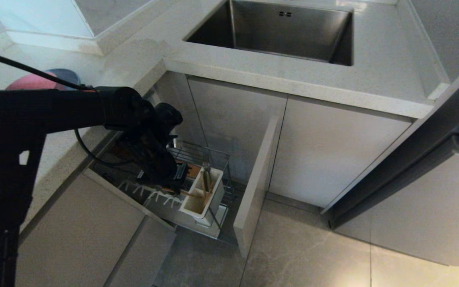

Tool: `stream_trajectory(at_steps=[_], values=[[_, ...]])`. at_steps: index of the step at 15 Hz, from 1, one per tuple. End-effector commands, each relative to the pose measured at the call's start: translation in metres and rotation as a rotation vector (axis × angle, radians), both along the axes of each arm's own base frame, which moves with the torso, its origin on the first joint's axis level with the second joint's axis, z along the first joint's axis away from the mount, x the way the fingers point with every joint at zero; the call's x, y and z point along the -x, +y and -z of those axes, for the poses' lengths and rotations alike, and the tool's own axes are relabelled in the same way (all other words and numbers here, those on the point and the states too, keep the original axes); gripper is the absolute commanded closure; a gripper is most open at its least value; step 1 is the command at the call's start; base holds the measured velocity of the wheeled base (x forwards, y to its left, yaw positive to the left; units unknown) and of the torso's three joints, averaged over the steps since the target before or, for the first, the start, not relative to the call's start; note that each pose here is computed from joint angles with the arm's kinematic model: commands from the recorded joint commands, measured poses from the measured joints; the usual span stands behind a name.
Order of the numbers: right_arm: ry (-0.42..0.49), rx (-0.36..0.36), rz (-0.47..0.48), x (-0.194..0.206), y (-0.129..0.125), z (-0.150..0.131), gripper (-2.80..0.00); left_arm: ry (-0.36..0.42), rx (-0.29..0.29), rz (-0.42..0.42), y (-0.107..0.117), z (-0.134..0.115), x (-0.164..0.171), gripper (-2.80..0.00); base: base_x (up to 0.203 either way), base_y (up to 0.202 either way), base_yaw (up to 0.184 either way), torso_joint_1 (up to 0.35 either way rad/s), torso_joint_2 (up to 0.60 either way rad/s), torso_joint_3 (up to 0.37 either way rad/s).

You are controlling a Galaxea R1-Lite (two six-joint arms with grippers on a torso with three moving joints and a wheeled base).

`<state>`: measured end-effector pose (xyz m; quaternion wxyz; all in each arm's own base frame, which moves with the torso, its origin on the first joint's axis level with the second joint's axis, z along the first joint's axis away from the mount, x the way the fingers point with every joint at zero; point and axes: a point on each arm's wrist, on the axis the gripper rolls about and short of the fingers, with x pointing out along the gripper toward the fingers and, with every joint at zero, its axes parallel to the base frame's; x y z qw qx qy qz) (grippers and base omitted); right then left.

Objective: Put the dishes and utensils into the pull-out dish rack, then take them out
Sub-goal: Take the chopsticks out of the cupboard

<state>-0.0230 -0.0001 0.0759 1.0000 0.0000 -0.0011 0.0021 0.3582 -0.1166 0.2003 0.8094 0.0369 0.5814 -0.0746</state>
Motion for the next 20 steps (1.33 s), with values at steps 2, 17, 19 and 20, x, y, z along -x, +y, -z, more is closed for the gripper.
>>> stream_trajectory(at_steps=[2,17,19,20], values=[[0.001,0.0,0.0,0.0,0.0,0.0,0.0,-0.07,0.006,-0.004,0.004,-0.035,0.025,0.0,0.0,0.0,0.0,0.0,0.0,0.0],[0.001,0.0,0.0,0.0,0.0,0.0,0.0,-0.46,0.128,0.08,0.043,-0.174,0.212,0.0,0.0,0.0,0.0,0.0,0.0,0.0],[0.001,0.0,0.0,0.0,0.0,0.0,0.0,-0.574,0.179,0.076,0.06,-0.19,0.245,0.0,0.0,0.0,0.0,0.0,0.0,0.0],[0.002,0.001,0.0,0.0,0.0,0.0,0.0,-0.639,0.206,0.063,0.069,-0.198,0.259,0.0,0.0,0.0,0.0,0.0,0.0,0.0]])
